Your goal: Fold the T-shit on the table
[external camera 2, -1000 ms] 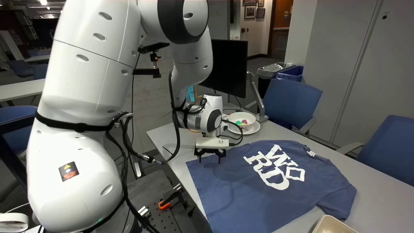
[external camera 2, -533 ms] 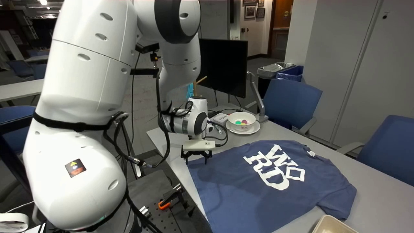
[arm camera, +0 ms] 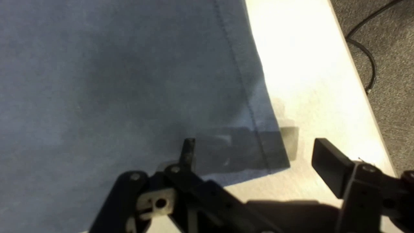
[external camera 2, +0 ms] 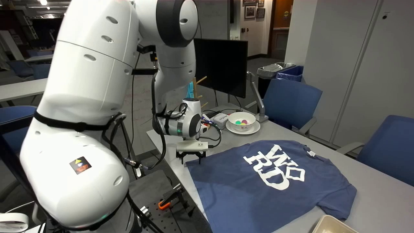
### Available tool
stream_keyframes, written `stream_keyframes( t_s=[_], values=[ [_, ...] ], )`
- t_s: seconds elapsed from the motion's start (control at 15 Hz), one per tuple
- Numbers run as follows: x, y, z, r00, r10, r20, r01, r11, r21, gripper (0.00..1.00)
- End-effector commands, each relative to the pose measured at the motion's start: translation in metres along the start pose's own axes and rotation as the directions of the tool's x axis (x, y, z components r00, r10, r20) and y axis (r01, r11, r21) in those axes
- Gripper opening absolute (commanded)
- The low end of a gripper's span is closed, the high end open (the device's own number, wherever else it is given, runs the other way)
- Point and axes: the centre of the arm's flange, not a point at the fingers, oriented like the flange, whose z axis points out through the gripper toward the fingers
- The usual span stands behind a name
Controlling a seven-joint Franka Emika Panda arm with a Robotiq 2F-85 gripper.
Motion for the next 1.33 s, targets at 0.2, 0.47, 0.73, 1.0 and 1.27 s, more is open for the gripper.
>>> stream_keyframes(
  t_s=[0.2, 0.47, 0.73, 1.0, 1.27],
  values=[
    [0.003, 0.002, 0.020, 0.997, 0.075, -0.030, -0.076, 0.997, -0.029, 0.61],
    [0.002, 0.006, 0.017, 0.994, 0.105, -0.042, -0.107, 0.994, -0.038, 0.32],
    [-0.005, 0.001, 0.006, 0.995, 0.091, -0.044, -0.093, 0.995, -0.023, 0.02],
    [-0.025, -0.010, -0.005, 0.998, 0.058, -0.005, -0.058, 0.998, 0.001, 0.03],
    [-0.049, -0.010, -0.026, 0.998, 0.027, 0.052, -0.027, 1.000, 0.003, 0.03]
  ],
)
